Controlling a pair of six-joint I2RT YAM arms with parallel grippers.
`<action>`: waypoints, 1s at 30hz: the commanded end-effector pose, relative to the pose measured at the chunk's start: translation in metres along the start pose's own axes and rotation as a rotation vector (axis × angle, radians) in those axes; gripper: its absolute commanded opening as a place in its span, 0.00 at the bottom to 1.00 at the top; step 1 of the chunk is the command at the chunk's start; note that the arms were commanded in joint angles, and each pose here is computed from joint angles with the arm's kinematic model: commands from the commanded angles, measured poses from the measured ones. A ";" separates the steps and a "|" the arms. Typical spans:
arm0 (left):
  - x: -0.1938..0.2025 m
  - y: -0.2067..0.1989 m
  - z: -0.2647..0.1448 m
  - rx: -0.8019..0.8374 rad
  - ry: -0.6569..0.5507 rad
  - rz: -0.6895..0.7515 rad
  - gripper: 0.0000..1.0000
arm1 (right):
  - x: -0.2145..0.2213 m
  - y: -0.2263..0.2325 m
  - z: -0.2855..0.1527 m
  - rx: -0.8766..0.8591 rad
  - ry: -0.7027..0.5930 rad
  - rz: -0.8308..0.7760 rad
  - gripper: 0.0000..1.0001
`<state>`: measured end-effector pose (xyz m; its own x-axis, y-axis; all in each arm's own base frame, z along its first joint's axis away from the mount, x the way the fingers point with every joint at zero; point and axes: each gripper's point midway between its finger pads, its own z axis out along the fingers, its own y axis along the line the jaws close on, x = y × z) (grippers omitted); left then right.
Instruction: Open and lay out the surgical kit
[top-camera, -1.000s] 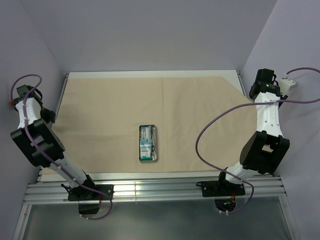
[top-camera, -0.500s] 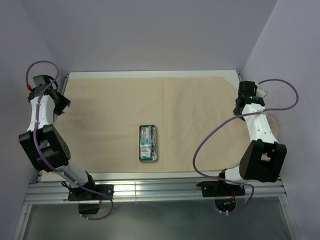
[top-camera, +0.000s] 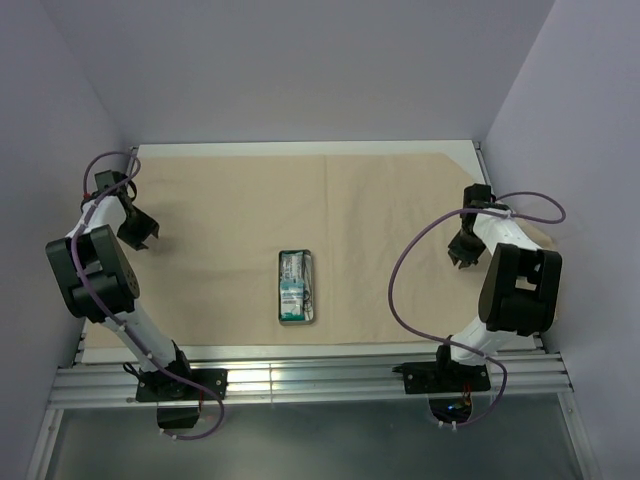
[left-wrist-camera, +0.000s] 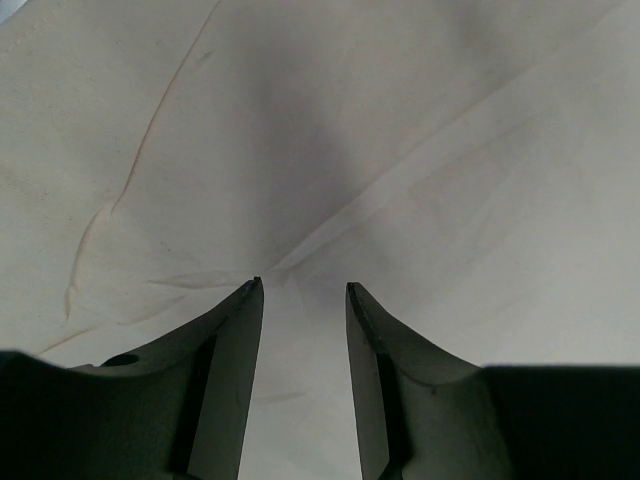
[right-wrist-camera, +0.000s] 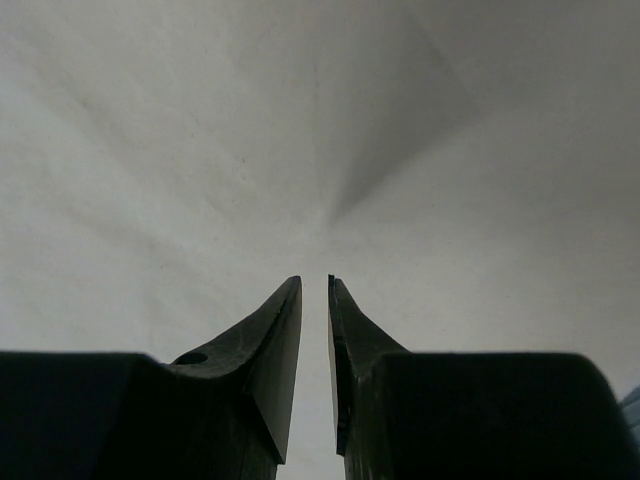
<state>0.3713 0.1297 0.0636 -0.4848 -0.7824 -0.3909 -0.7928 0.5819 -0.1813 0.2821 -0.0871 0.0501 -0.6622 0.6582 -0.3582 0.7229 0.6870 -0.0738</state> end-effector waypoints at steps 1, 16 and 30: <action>-0.005 0.007 0.010 -0.048 -0.029 0.005 0.46 | 0.012 0.010 0.007 -0.043 0.041 0.010 0.25; -0.036 0.067 0.039 -0.241 -0.008 0.011 0.45 | 0.105 0.066 0.014 -0.169 0.195 -0.123 0.25; -0.065 0.047 0.027 -0.236 -0.044 0.055 0.43 | 0.080 0.094 -0.033 -0.211 0.041 -0.279 0.29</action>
<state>0.3581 0.2078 0.0235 -0.5233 -0.7736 -0.3574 -0.8426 0.5323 0.0815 0.2693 0.0610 0.0156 -0.8636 0.4544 -0.2185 0.4545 0.8892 0.0529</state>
